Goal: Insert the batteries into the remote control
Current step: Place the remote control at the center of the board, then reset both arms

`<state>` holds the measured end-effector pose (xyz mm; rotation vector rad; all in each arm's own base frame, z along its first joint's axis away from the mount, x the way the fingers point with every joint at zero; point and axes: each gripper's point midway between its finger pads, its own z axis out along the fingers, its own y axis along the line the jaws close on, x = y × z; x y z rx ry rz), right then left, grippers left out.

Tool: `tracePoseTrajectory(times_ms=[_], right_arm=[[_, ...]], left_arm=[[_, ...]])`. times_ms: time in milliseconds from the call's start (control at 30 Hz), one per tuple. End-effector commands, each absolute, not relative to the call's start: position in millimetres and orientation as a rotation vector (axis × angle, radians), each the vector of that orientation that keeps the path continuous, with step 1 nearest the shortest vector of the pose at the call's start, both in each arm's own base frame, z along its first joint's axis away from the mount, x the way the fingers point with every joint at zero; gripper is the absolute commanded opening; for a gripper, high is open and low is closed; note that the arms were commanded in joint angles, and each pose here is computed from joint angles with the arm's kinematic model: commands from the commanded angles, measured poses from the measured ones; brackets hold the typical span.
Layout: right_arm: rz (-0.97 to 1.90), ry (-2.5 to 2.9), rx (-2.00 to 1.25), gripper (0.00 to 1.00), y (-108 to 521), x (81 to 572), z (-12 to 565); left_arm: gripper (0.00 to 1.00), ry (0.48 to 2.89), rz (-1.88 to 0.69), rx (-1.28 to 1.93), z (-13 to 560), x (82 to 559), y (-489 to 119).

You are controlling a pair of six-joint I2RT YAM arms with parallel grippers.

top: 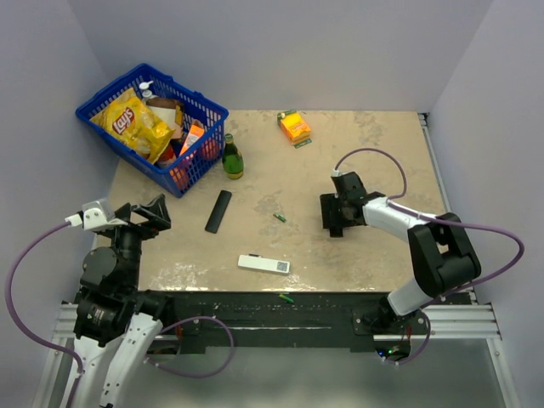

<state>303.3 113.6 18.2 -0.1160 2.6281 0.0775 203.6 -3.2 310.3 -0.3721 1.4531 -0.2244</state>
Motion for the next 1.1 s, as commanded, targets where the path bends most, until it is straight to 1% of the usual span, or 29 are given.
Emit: tracePoseTrajectory(times_ms=[0, 67, 167, 333, 400, 433, 500, 533, 633, 667, 867, 1067], right_arm=[[0.093, 2.553, -0.092, 0.9, 114, 314, 46], [0.083, 2.498, -0.057, 0.98, 110, 317, 65], [0.062, 2.434, 0.009, 0.98, 103, 319, 88], [0.08, 2.216, 0.143, 0.98, 88, 319, 165], [0.065, 2.146, 0.22, 0.98, 77, 315, 187], [0.088, 2.068, 0.253, 0.98, 71, 309, 211], [0.072, 1.975, 0.352, 0.98, 55, 300, 234], [0.096, 1.902, 0.384, 0.98, 48, 290, 254], [0.075, 1.768, 0.468, 0.98, 25, 271, 282], [0.084, 1.703, 0.49, 0.98, 14, 256, 297], [0.063, 1.477, 0.531, 0.98, -28, 197, 348], [0.09, 1.271, 0.485, 0.98, -51, 146, 371]], left_arm=[[1.0, 1.444, -0.214, -0.353, 313, 205, -3], [1.0, 1.443, -0.213, -0.354, 313, 205, -3], [1.0, 1.441, -0.211, -0.357, 313, 204, -2], [1.0, 1.431, -0.215, -0.362, 314, 203, -1], [1.0, 1.429, -0.215, -0.364, 314, 202, -1], [1.0, 1.427, -0.218, -0.364, 314, 202, -1], [1.0, 1.427, -0.22, -0.363, 314, 202, -2], [1.0, 1.427, -0.222, -0.361, 314, 202, -2], [1.0, 1.432, -0.222, -0.359, 313, 204, -3], [1.0, 1.432, -0.223, -0.358, 313, 204, -3], [1.0, 1.423, -0.236, -0.333, 322, 197, -5], [1.0, 1.339, -0.221, -0.329, 354, 169, 8]])
